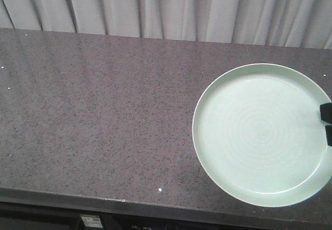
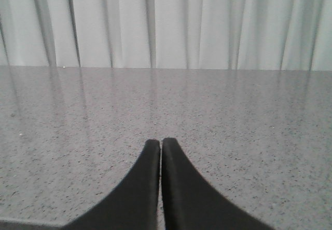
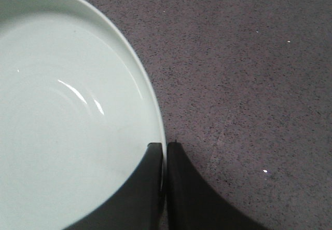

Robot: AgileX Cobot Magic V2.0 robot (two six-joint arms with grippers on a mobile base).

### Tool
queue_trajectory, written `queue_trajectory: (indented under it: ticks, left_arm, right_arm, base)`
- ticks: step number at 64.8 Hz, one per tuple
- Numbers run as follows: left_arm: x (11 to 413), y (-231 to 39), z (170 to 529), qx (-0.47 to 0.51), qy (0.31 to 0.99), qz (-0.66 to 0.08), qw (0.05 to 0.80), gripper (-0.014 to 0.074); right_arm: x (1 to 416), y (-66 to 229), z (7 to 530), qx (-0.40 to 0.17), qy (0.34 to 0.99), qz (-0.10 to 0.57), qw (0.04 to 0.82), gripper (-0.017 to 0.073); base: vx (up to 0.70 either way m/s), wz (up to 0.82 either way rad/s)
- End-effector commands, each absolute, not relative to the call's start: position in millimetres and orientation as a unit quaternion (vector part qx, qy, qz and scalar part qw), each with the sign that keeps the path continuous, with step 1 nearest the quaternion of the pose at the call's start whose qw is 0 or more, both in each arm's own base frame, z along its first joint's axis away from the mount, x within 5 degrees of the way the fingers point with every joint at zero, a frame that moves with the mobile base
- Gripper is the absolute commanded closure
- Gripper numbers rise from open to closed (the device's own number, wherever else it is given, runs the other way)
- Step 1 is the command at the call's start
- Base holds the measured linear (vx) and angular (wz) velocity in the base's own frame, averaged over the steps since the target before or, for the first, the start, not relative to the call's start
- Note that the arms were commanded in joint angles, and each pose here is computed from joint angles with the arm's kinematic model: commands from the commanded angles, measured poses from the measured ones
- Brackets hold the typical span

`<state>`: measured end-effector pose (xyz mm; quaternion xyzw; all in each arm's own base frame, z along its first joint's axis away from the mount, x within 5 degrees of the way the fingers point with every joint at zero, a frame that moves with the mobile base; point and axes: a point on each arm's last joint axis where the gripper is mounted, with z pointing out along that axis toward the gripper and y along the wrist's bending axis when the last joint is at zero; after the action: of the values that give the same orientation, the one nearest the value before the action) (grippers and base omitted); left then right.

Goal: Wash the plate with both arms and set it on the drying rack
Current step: 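Hold the plate raised in the right gripper while the base turns, then drive the base away from the counter holding the plate in the right gripper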

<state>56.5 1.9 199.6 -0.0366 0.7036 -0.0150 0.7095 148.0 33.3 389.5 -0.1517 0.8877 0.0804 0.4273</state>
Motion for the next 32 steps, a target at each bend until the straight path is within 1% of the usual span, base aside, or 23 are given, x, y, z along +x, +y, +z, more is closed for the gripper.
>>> queue_trajectory:
  ticks: [1, 18, 32]
  left_arm:
    - [56.1, 1.1, 199.2, -0.035, 0.682, -0.023, 0.73, 0.0599]
    - [56.1, 1.1, 199.2, -0.035, 0.682, -0.023, 0.73, 0.0599]
    - [56.1, 1.1, 199.2, -0.035, 0.682, -0.023, 0.73, 0.0599]
  right_arm:
    - [149.0, 32.6, 403.9, -0.142, 0.867, 0.081, 0.471, 0.0566]
    - [149.0, 32.6, 403.9, -0.142, 0.867, 0.081, 0.471, 0.0566]
    - [149.0, 32.6, 403.9, -0.142, 0.867, 0.081, 0.471, 0.0566]
  base:
    - [-0.06, 0.22]
    - [-0.05, 0.23]
    - [-0.05, 0.33]
